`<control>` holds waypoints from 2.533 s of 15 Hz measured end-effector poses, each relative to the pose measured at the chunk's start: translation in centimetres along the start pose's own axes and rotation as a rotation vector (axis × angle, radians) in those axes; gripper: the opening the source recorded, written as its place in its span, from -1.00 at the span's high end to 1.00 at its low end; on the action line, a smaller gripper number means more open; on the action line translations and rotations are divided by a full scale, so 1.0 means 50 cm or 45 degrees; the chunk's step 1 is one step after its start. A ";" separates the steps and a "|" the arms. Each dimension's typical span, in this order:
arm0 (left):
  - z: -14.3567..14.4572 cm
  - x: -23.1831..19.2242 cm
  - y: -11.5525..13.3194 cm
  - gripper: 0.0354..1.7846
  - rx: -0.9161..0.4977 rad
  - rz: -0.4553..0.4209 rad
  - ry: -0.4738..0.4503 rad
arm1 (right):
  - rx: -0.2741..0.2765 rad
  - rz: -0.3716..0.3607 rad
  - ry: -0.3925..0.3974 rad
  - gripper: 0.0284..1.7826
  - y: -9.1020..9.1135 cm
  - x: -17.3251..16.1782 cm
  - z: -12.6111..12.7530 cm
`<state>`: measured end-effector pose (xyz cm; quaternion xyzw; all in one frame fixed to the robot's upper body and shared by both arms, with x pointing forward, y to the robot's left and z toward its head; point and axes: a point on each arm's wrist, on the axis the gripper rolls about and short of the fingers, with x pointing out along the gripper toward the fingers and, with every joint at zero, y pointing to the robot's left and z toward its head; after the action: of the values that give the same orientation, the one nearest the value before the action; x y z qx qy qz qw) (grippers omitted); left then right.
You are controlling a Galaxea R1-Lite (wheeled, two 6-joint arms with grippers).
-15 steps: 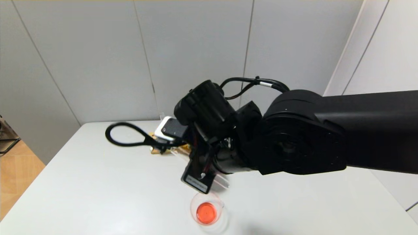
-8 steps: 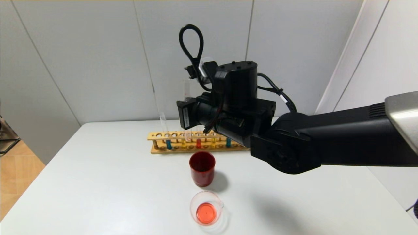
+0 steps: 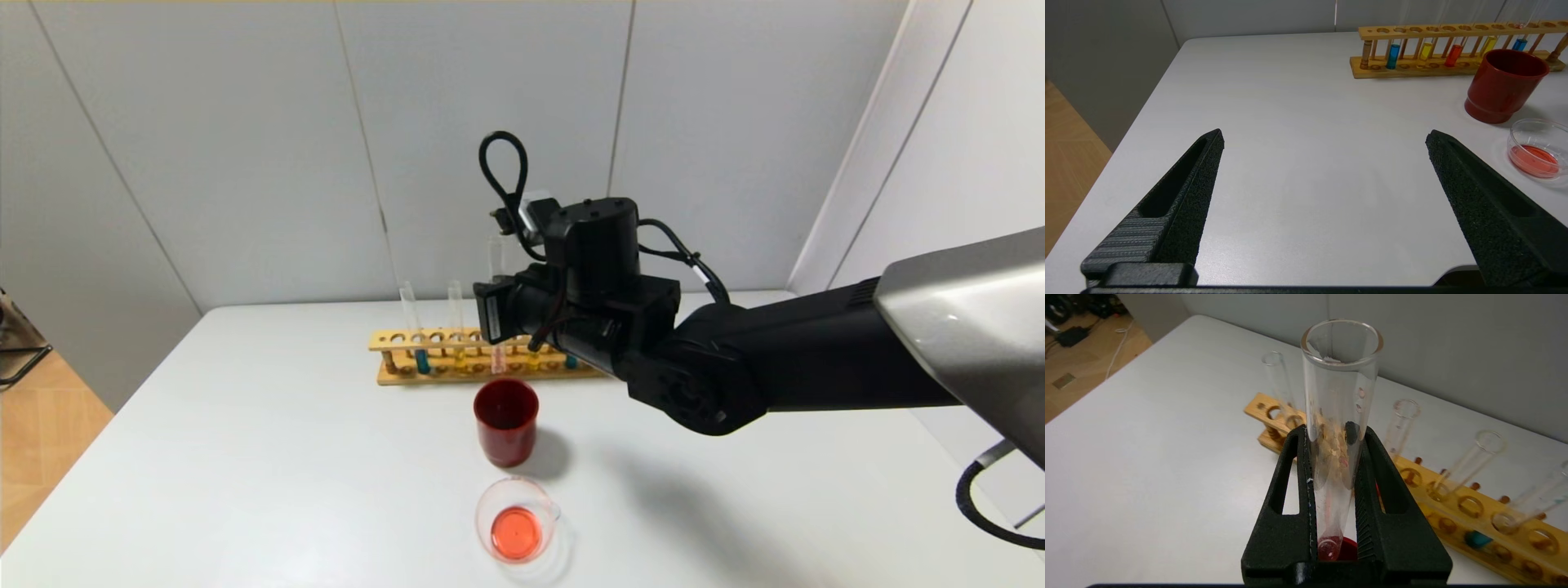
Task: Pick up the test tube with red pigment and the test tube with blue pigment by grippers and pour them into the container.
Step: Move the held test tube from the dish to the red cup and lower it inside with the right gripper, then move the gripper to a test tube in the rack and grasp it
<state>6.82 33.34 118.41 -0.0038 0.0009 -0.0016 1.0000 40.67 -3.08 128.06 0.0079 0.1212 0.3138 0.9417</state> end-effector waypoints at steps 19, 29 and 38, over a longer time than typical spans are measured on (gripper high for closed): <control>0.000 0.000 0.000 -0.96 -0.001 0.000 0.001 | -0.035 0.042 0.240 0.64 0.013 0.029 -0.128; 0.000 0.000 0.000 -0.96 -0.001 0.001 0.000 | -0.130 0.081 0.277 0.40 0.023 0.039 -0.153; 0.000 0.000 0.000 -0.96 -0.002 0.000 0.001 | -0.121 0.069 0.190 -0.91 0.023 0.033 -0.126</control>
<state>6.82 33.34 118.41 -0.0045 0.0011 -0.0016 1.0000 39.81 -1.59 121.68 -0.0570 0.1756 0.3441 0.9206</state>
